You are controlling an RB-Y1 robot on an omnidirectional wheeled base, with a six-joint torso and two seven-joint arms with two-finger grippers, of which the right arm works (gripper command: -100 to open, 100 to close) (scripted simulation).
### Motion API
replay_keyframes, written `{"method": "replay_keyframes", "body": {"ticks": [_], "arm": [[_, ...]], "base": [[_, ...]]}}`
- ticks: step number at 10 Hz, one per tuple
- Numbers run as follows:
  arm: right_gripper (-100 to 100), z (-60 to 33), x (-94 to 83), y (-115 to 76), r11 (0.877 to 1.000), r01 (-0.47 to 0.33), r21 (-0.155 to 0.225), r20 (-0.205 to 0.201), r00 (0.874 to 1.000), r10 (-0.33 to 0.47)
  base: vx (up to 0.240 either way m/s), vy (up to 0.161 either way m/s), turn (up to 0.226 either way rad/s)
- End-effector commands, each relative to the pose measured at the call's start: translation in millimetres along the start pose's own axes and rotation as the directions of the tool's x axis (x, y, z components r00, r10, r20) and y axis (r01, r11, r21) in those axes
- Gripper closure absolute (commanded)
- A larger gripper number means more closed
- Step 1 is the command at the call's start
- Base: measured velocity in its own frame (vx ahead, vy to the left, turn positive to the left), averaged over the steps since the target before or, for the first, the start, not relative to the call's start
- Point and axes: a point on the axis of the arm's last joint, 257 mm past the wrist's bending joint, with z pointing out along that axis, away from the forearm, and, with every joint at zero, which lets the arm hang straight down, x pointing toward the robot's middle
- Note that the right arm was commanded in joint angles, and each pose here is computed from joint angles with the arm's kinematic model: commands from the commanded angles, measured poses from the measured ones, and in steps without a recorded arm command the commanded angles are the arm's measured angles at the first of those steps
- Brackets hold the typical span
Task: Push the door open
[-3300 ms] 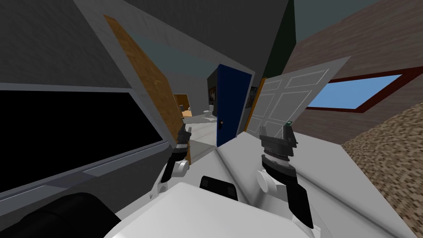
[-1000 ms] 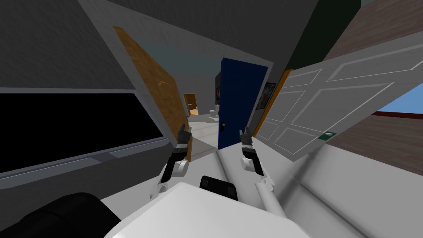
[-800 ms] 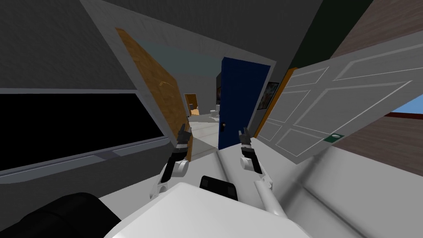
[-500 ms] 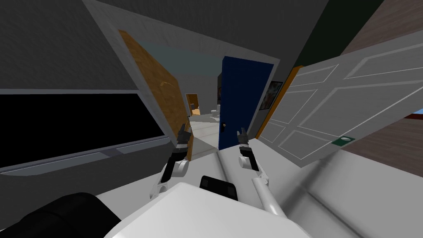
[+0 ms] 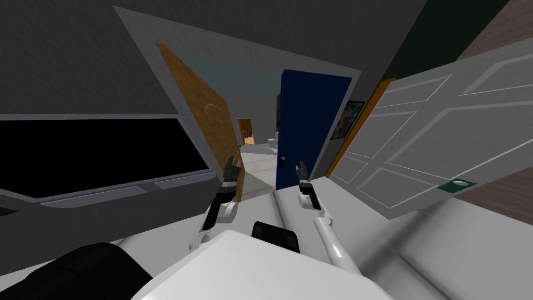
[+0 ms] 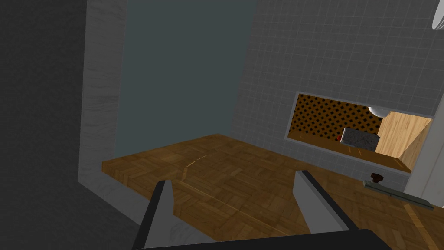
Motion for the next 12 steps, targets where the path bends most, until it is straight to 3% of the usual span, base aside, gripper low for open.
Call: {"method": "replay_keyframes", "body": {"ticks": [1,2,3,5,6,8,9,11,12], "arm": [[-100,-0.4,0.7,-15.3,1.0,0.0,0.031,-0.003,1.0,0.0],[-100,7.0,6.8,-19.3,0.999,-0.003,0.038,-0.013,1.0,0.004],[-100,2.7,5.3,-29.7,0.998,-0.002,0.061,-0.011,1.0,0.002],[-100,12.6,16.1,-47.4,0.995,-0.004,0.098,-0.03,1.0,0.007],[-100,7.9,14.6,-57.2,0.993,-0.002,0.12,-0.028,1.0,0.005],[-100,15.9,25.0,-73.5,0.988,-0.001,0.156,-0.046,0.999,0.008],[-100,10.7,23.5,-82.9,0.984,0.001,0.178,-0.044,0.999,0.007],[-100,17.2,33.2,-97.6,0.977,0.004,0.213,-0.061,0.998,0.009],[-100,11.8,31.6,-106.3,0.972,0.007,0.233,-0.059,0.998,0.007]], "base": [[0.025,-0.062,0.054],[0.029,-0.068,0.087],[0.024,-0.057,0.07],[0.04,-0.083,0.134],[0.029,-0.081,0.061],[0.023,-0.076,0.134],[0.021,-0.086,0.064],[0.028,-0.096,0.103],[0.027,-0.079,0.065]]}}
